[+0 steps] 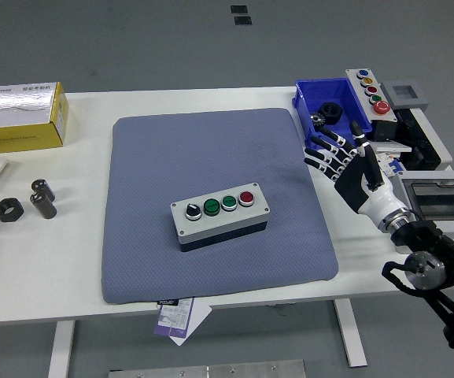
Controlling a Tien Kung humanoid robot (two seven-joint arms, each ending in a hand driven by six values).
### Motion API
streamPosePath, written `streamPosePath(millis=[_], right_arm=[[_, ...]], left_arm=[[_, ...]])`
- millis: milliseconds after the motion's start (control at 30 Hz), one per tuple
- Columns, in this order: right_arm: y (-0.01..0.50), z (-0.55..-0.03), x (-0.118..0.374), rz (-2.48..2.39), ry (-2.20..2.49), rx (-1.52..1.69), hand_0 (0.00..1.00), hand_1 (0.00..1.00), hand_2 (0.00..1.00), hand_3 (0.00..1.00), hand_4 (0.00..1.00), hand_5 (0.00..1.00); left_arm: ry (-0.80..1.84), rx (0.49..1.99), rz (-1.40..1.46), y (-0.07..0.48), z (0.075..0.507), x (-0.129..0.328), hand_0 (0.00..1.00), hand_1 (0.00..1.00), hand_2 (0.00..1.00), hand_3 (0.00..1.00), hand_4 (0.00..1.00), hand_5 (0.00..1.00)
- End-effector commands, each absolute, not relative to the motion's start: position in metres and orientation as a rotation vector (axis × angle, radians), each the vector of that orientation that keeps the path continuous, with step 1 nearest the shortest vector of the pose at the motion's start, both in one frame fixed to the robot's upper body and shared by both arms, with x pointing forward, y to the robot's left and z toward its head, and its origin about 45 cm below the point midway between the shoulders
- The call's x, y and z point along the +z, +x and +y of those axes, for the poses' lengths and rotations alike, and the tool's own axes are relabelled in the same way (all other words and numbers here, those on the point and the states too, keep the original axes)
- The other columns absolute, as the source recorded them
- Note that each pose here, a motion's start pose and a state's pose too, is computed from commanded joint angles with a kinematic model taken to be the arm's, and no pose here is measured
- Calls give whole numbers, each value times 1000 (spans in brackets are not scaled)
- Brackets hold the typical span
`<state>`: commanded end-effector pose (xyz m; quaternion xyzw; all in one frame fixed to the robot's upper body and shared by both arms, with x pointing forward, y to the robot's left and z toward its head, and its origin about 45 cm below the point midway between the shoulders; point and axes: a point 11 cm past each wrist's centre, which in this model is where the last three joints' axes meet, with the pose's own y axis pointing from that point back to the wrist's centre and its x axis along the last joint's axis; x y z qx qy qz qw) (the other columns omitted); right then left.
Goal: Pick up the button,place it on the desk,press the button,press the button
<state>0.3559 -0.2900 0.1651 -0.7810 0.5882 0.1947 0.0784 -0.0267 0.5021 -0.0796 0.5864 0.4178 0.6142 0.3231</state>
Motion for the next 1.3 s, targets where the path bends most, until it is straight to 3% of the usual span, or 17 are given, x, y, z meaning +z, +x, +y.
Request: streamPosePath(millis=[967, 1100, 1133, 1300], right_arm=[[361, -322, 183, 1876, -2208, 482, 833, 774, 810, 817, 997, 885], [364, -319, 205, 1947, -2270, 291, 833, 774, 810, 817, 997, 885], [365, -318, 211, 1969, -2297, 241, 808, 737, 771, 752, 967, 833], [374, -303, 248, 2044, -2445, -70, 808, 737, 771, 752, 967, 833]], left_arm=[[1496, 1643, 1042, 9, 507, -76, 634, 517, 521, 720, 783, 203], [1499, 1651, 1049, 6, 510, -75, 634, 517, 521, 720, 783, 203], [1501, 1650, 1053, 4, 510, -75, 634, 516, 520, 715, 772, 197], [1510, 1647, 1073, -3, 508, -76, 634, 516, 520, 715, 772, 197]])
